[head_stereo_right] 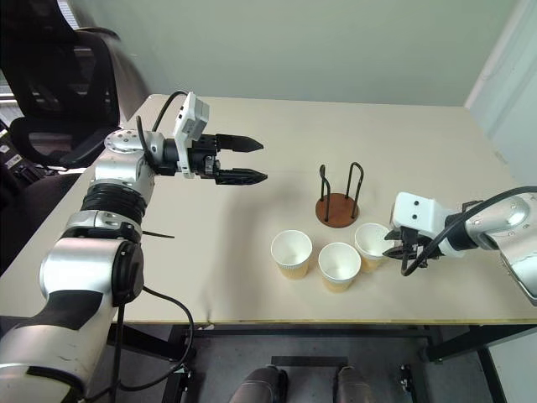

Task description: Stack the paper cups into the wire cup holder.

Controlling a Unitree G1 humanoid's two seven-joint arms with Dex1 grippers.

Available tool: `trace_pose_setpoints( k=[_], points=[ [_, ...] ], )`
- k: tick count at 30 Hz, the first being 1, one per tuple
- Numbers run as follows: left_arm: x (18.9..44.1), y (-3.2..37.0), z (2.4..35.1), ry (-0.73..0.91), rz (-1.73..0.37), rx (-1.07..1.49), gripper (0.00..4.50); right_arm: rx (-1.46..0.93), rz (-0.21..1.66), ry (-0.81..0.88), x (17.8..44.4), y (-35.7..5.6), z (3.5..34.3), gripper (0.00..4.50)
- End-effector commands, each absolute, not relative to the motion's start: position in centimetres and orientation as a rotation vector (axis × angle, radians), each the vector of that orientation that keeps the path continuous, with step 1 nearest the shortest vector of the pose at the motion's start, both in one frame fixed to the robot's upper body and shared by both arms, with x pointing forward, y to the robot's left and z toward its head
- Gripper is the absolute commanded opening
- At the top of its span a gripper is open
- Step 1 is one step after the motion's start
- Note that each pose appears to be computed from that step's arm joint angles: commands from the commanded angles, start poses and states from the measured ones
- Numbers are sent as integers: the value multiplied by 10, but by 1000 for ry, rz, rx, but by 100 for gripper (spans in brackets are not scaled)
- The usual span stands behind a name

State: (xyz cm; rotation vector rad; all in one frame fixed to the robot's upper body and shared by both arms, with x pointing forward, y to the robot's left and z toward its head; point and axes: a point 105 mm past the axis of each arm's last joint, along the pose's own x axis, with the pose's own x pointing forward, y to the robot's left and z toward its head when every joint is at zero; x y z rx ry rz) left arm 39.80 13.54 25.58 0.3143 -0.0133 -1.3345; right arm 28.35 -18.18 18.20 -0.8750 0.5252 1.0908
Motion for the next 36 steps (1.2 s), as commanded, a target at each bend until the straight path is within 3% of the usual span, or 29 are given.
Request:
trace_pose_setpoints(
  k=[1, 6, 12, 25, 36],
  points=[
    [389, 135, 266, -40, -1401, 362, 450, -939, 1116, 490, 282, -176, 192, 144],
    [381, 134, 258, -2, -1445, 391, 450, -958, 1128, 483, 283, -173, 193, 144],
    [351, 133, 243, 61, -1597, 454, 450, -999, 1130, 454, 289, -170, 196, 144],
    [311, 116, 251, 53, -1823, 379, 450, -1096, 1190, 464, 284, -166, 192, 144],
    [301, 112, 245, 108, -1882, 414, 450, -1173, 1238, 447, 283, -153, 193, 144]
  ],
)
